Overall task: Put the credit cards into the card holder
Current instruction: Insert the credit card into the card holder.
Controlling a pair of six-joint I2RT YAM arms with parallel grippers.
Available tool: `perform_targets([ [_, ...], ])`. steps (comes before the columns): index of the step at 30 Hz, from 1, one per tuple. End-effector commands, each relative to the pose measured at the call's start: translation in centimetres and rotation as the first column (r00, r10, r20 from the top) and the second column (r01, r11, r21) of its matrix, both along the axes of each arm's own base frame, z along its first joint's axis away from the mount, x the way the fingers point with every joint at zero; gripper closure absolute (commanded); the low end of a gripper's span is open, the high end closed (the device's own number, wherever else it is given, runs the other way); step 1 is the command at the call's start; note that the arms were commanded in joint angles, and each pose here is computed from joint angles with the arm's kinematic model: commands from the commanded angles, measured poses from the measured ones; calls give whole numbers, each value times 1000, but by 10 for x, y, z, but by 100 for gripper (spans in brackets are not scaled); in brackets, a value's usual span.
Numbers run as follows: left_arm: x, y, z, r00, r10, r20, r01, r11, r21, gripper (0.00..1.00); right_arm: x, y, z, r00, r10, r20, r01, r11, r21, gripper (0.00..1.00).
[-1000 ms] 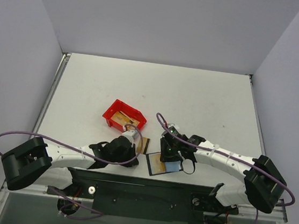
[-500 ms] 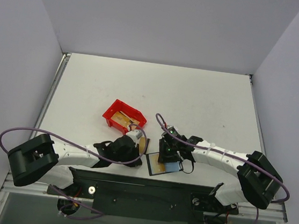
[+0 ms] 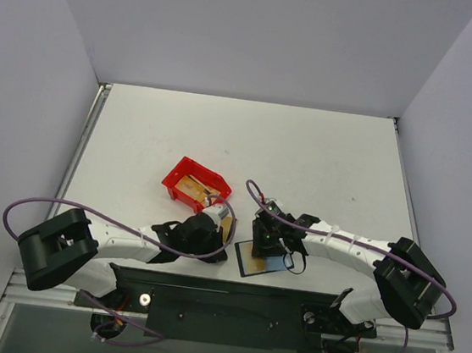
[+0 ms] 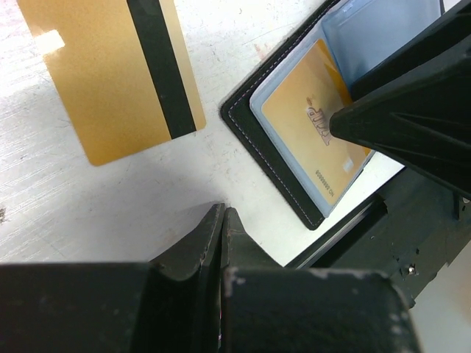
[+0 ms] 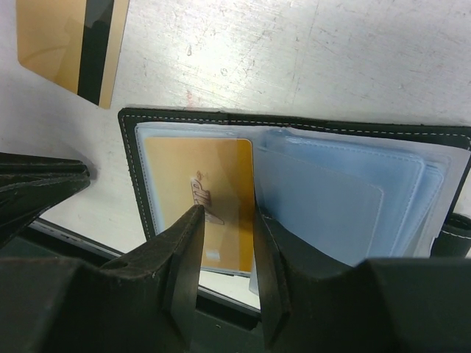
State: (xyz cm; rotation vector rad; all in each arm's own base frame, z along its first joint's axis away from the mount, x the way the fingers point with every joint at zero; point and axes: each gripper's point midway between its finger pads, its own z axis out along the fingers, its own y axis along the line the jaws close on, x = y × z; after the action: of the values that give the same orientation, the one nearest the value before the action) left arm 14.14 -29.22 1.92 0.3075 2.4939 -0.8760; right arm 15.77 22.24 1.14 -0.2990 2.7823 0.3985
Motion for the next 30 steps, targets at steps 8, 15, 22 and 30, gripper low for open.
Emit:
perform_targets([
  [8, 6, -21, 11, 999, -34, 30, 35, 999, -40, 98, -8, -7, -10, 999, -3, -51, 1, 999, -44, 70],
  [15, 6, -27, 9, 998, -48, 27, 49, 998, -44, 98, -13, 4, -11, 997, 4, -80, -3, 1000, 23, 70],
  [22, 6, -29, 9, 998, -53, 28, 54, 998, -43, 98, -16, 15, -9, 995, 24, -102, -13, 994, 104, 70],
  [30, 6, -29, 10, 998, -55, 28, 56, 997, -43, 98, -9, 12, 3, 998, 8, -62, -1, 993, 116, 70],
])
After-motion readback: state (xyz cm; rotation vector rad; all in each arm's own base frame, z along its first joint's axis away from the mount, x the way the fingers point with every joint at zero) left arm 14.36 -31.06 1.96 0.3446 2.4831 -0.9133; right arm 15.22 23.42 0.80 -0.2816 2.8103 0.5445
